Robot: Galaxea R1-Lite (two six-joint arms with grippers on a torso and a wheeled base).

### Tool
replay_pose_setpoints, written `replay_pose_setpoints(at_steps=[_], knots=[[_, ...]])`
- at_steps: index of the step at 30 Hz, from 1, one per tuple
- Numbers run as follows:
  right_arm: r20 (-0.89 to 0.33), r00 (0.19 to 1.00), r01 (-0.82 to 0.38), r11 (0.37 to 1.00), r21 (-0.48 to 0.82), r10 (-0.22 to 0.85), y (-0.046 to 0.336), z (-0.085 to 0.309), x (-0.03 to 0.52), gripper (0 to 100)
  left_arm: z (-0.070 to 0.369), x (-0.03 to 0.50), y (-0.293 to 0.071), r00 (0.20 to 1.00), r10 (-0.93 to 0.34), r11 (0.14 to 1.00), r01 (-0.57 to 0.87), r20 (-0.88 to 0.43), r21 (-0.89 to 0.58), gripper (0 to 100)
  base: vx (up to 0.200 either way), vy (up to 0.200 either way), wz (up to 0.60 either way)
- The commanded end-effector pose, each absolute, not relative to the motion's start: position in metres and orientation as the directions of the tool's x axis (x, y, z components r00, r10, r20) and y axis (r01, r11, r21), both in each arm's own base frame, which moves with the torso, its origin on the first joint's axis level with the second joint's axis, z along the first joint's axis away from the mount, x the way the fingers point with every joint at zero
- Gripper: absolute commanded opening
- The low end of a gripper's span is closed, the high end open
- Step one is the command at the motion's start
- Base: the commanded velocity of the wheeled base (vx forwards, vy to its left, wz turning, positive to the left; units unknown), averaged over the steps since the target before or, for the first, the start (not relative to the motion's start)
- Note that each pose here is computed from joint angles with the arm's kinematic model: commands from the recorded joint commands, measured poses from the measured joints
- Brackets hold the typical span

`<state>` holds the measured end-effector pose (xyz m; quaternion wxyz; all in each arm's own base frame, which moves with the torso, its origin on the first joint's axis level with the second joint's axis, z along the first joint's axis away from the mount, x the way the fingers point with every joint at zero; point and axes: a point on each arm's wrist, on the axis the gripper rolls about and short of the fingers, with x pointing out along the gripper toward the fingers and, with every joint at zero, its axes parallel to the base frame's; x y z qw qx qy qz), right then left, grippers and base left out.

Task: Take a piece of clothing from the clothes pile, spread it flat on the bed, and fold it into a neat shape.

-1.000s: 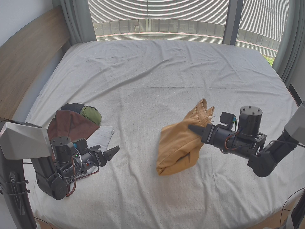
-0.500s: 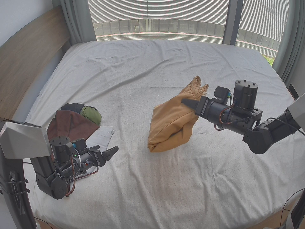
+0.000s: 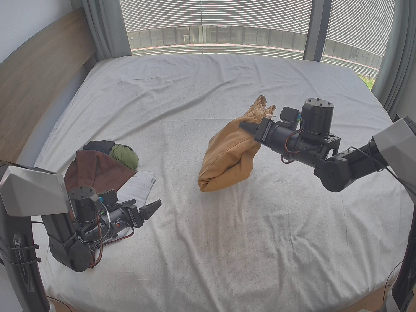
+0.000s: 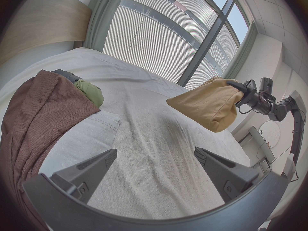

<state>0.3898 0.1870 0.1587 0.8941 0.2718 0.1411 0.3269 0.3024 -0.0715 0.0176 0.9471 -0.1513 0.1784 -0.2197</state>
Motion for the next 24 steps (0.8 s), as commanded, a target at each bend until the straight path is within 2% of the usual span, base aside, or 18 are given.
replay_pose_setpoints(at_steps=[1, 13, 20, 24], knots=[[-0.088, 0.744, -0.500, 0.640, 0.584, 0.662, 0.196, 0.150, 0.408, 0, 0.017, 0.302, -0.071, 0.840, -0.469, 0.858, 0.358, -0.273, -0.369, 100, 0.000, 0.000, 0.00], [-0.095, 0.742, -0.498, 0.640, 0.585, 0.664, 0.213, 0.118, 0.443, 0, 0.016, 0.301, -0.071, 0.838, -0.468, 0.858, 0.355, -0.281, -0.371, 100, 0.000, 0.000, 0.00], [-0.081, 0.736, -0.512, 0.631, 0.583, 0.672, 0.224, 0.120, 0.460, 0, 0.013, 0.299, -0.070, 0.831, -0.474, 0.855, 0.355, -0.292, -0.377, 100, 0.000, 0.000, 0.00], [-0.089, 0.725, -0.518, 0.625, 0.584, 0.683, 0.228, 0.109, 0.464, 0, 0.014, 0.298, -0.070, 0.830, -0.474, 0.854, 0.353, -0.293, -0.381, 100, 0.000, 0.000, 0.00]])
